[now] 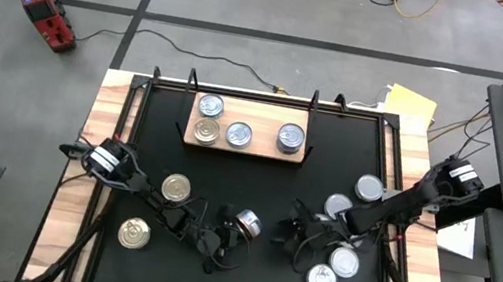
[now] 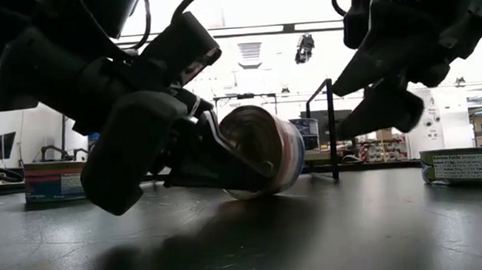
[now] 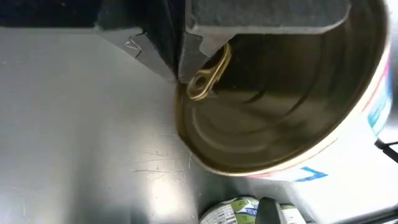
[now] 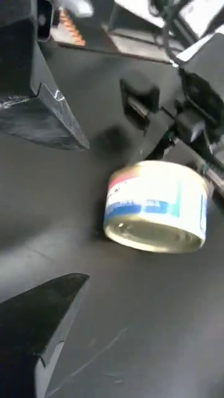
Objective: Stack canned seafood by type on shelf
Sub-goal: Stack the blue tuna can on top of the other blue tuna can on the shelf
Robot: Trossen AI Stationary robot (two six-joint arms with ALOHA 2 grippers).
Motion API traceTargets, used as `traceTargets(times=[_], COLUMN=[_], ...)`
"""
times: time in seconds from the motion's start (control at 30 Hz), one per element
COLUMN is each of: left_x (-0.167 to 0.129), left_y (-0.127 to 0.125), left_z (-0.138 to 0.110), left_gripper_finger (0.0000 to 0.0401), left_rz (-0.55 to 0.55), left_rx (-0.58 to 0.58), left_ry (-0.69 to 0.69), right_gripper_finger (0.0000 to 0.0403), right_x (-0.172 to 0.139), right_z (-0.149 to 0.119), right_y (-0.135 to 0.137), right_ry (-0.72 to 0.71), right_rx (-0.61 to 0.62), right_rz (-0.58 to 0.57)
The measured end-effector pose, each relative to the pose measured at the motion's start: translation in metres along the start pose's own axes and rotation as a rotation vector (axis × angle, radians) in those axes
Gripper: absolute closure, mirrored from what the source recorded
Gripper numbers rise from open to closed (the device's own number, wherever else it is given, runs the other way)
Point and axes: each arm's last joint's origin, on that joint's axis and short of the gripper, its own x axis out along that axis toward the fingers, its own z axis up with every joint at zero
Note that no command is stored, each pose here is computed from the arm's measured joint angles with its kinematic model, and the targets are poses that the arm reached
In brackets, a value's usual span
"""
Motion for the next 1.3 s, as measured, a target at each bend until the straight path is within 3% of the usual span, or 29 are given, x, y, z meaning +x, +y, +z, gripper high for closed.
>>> traceTargets(times=[0.2, 0.47, 0.83, 1.1, 1.3], left_x=[0.000, 0.000, 0.001, 0.001, 0.001], left_y=[0.001, 0.001, 0.004, 0.004, 0.004], left_z=[0.001, 0.002, 0.006, 0.006, 0.006], left_gripper_finger=[0.0401, 0.0401, 0.0401, 0.0401, 0.0401], left_rz=[0.005, 0.014, 0.021, 0.021, 0.021], left_rx=[-0.010, -0.016, -0.037, -0.036, -0.034], left_ry=[-0.003, -0.012, -0.038, -0.036, -0.035], right_gripper_finger=[0.0083, 0.0080, 0.0079, 0.0121, 0.0186], right_x=[0.015, 0.031, 0.063, 0.068, 0.068], right_z=[-0.007, -0.009, -0.006, -0.005, -0.004], right_y=[-0.003, 0.003, 0.017, 0.019, 0.019], right_ry=[-0.070, -0.201, -0.165, -0.126, -0.124], right_rx=[-0.113, -0.195, -0.240, -0.281, -0.311], right_rz=[-0.055, 0.013, -0.110, -0.194, -0.196])
